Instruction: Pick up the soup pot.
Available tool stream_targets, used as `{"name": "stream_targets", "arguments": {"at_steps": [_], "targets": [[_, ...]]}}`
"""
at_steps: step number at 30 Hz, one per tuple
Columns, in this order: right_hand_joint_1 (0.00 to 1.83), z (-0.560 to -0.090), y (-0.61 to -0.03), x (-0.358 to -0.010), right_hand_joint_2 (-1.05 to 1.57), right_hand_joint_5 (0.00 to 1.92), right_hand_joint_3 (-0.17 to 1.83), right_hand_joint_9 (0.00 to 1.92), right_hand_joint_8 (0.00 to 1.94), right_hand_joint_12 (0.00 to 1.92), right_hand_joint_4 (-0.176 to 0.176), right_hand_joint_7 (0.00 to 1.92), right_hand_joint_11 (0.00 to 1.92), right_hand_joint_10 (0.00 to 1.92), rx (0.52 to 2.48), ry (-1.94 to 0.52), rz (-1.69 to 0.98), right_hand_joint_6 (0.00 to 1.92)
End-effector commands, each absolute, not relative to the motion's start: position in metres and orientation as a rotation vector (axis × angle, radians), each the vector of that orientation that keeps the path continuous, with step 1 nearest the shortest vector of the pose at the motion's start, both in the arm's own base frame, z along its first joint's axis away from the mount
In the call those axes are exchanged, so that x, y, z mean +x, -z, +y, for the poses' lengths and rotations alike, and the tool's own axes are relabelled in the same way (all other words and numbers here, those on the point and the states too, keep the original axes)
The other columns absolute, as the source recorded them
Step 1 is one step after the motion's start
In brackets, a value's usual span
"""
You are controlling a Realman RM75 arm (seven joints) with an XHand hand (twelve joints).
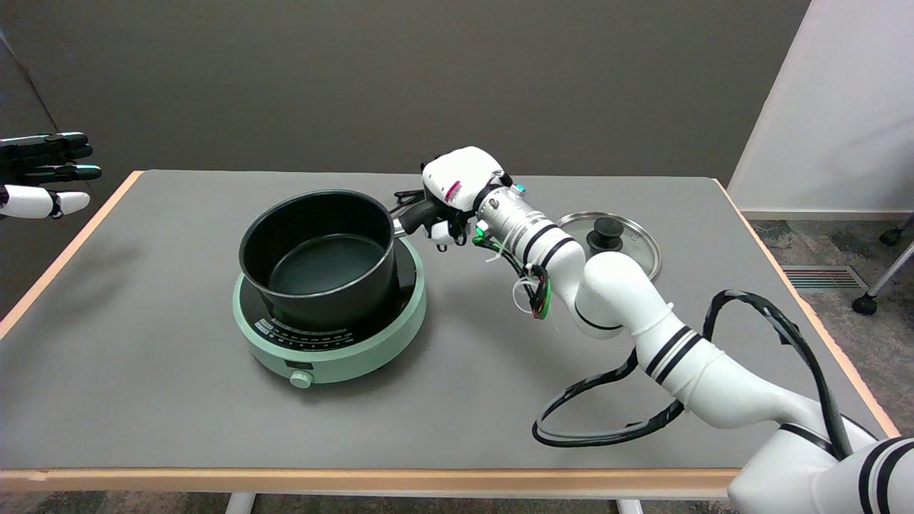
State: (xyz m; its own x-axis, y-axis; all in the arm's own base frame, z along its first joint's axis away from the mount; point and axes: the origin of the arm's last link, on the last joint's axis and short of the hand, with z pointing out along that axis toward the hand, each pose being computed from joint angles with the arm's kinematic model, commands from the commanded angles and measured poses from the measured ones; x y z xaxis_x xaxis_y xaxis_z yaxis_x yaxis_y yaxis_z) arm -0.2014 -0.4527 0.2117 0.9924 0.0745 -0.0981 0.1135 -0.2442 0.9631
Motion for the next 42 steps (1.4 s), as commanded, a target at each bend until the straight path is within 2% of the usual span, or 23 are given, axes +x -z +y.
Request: {"name": "stream_targets", "arguments": {"at_steps": [1, 15, 37, 39, 40, 42], "targets": [[1.04, -0.455, -0.223, -0.185, 0.92, 1.92, 0.91, 1.92, 1.92, 1.92, -0.018, 1.92, 1.92, 1.92, 1.838, 0.008, 0.151, 1.92], [1.03, -0.436, -0.272, -0.141, 0.94, 1.92, 0.94, 1.92, 1.92, 1.92, -0.019, 1.92, 1.92, 1.92, 1.82, -0.156, 0.143, 1.92], [1.03, -0.364, -0.386, -0.144, 0.94, 1.92, 0.93, 1.92, 1.92, 1.92, -0.019, 1.92, 1.92, 1.92, 1.579, -0.132, 0.17, 1.92], [0.92, -0.357, -0.385, -0.14, 1.07, 1.92, 0.84, 1.92, 1.92, 1.92, -0.026, 1.92, 1.92, 1.92, 1.582, -0.14, 0.181, 1.92], [0.88, -0.353, -0.387, -0.14, 1.07, 1.92, 0.85, 1.92, 1.92, 1.92, -0.024, 1.92, 1.92, 1.92, 1.578, -0.14, 0.179, 1.92], [0.88, -0.348, -0.39, -0.14, 0.9, 1.92, 1.04, 1.92, 1.92, 1.92, -0.021, 1.92, 1.92, 1.92, 1.571, -0.136, 0.182, 1.92]]}}
